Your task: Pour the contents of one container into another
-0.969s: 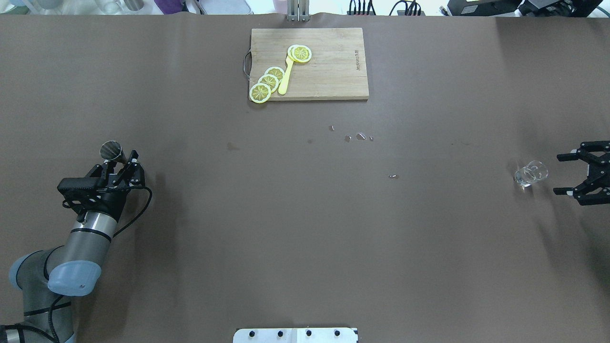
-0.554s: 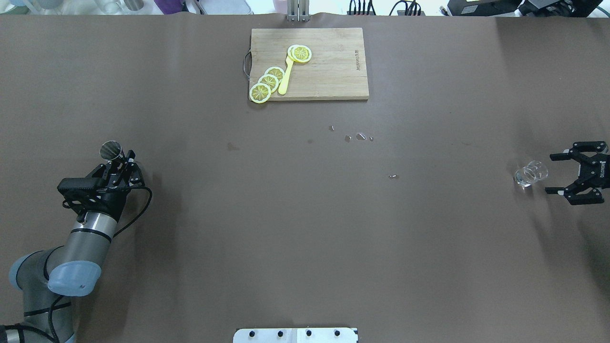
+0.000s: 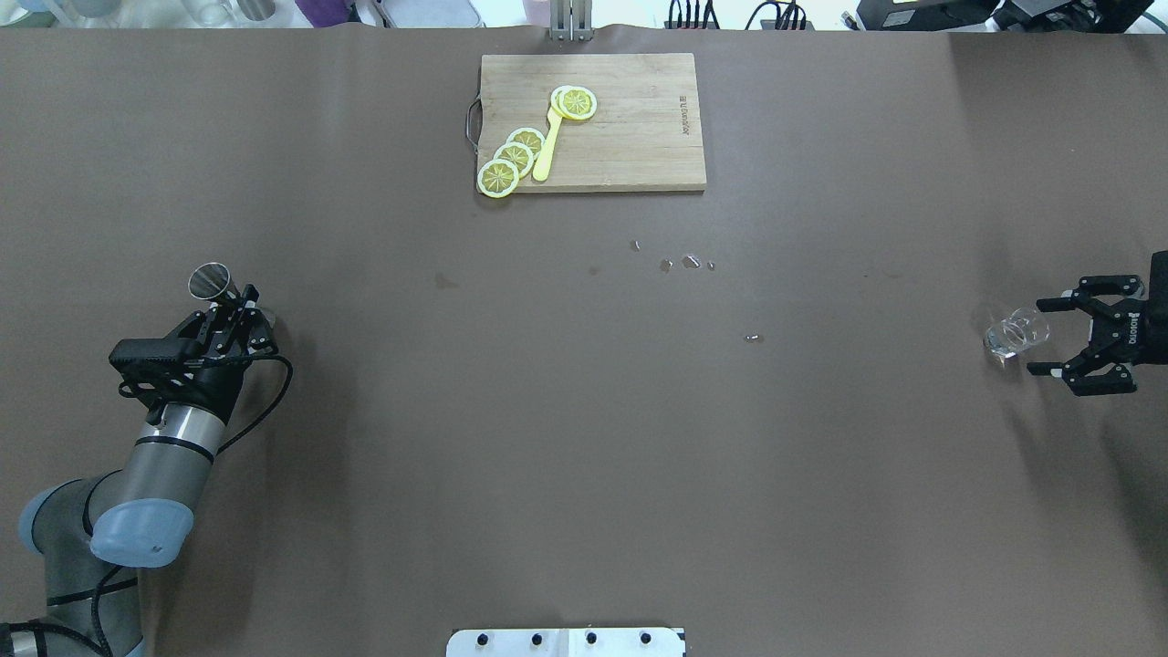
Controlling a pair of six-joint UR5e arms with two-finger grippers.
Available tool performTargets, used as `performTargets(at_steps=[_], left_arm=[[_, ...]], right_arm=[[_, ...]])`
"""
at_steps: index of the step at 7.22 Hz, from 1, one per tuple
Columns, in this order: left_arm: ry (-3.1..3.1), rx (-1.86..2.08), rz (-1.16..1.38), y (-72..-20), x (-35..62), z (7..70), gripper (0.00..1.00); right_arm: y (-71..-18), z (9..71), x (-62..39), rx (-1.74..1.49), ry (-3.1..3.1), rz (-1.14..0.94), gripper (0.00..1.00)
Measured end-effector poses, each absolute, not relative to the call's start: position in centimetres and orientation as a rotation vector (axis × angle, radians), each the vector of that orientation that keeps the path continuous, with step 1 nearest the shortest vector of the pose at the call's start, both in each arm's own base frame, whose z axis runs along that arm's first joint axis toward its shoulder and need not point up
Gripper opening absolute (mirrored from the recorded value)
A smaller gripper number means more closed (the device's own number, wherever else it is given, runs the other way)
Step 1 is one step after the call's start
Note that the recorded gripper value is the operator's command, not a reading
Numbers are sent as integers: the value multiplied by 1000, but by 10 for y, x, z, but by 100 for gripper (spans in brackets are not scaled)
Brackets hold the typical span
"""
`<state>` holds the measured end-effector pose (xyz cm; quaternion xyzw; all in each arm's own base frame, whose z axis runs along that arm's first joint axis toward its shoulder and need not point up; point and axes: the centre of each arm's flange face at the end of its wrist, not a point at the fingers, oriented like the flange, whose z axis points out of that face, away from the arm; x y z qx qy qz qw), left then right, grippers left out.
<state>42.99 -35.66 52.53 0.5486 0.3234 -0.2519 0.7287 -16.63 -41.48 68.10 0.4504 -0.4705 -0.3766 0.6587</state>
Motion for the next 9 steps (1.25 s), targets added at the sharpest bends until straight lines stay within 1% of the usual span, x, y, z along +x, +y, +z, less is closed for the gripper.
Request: performTargets(at_steps=[4, 8, 9], left_arm=[[837, 1169, -569, -355, 424, 478, 0], [966, 1103, -495, -350, 433, 432, 0], [969, 1119, -424, -351, 440, 416, 0]], right_arm=[[-419, 684, -173, 1003, -1075, -850, 100], [-434, 677, -183, 1018, -1075, -854, 100], [-437, 676, -186, 1022, -1077, -858, 100]])
